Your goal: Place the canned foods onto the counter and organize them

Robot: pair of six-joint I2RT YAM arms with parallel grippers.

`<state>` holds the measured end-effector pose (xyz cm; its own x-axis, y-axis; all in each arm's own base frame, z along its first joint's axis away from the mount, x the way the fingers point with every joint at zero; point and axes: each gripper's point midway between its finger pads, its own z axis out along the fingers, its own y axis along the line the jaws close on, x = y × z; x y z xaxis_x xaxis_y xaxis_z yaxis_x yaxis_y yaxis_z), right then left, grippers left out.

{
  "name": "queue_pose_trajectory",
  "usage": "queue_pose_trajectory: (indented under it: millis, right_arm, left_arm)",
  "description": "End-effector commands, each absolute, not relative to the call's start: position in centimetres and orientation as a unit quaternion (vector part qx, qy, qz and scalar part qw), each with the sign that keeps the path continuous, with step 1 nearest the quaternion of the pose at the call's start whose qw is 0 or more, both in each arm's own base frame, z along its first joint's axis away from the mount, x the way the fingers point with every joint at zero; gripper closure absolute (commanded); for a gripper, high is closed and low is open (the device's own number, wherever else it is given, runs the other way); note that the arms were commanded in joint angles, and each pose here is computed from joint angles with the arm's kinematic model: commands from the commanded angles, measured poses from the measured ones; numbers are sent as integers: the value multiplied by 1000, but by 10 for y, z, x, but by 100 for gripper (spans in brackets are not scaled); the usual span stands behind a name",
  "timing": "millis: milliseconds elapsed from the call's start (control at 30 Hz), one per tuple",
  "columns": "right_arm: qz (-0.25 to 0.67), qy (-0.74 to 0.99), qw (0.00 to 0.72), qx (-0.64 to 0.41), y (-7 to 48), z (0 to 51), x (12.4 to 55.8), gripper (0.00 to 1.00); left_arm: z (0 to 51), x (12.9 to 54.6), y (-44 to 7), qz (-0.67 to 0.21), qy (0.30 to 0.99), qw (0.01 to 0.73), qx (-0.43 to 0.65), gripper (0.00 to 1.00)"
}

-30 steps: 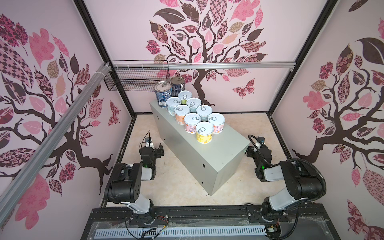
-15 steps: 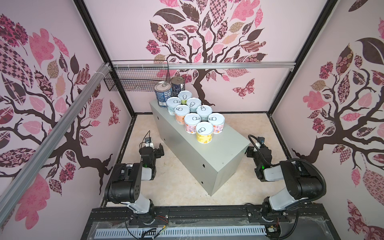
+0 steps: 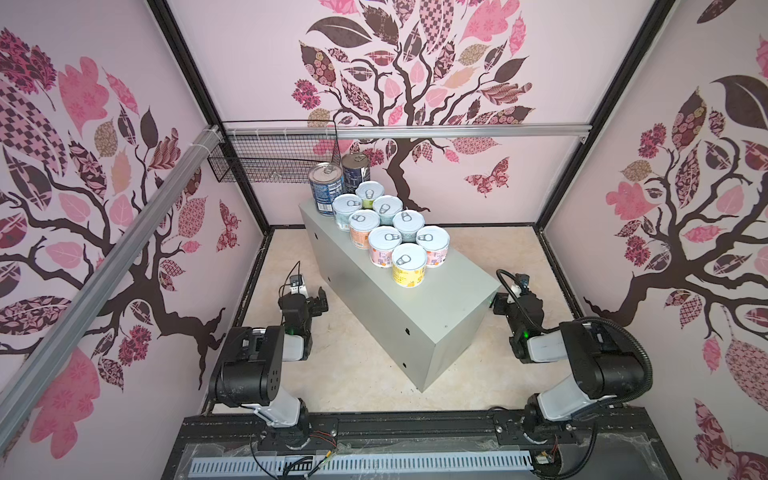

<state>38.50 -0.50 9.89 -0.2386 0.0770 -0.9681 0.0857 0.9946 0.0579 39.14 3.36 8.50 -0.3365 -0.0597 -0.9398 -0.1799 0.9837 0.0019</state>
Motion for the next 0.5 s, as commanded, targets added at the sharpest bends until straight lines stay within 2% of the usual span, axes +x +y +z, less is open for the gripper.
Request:
queue_pose_trajectory:
  millis: [0,467]
  right_arm:
    - [6,776,629,53,-2,111,387,0]
    - [6,777,628,53,-2,110,388,0]
  left_arm:
    - [102,399,33,52,802,590,-74,2]
    - [102,399,32,51,802,591,-74,2]
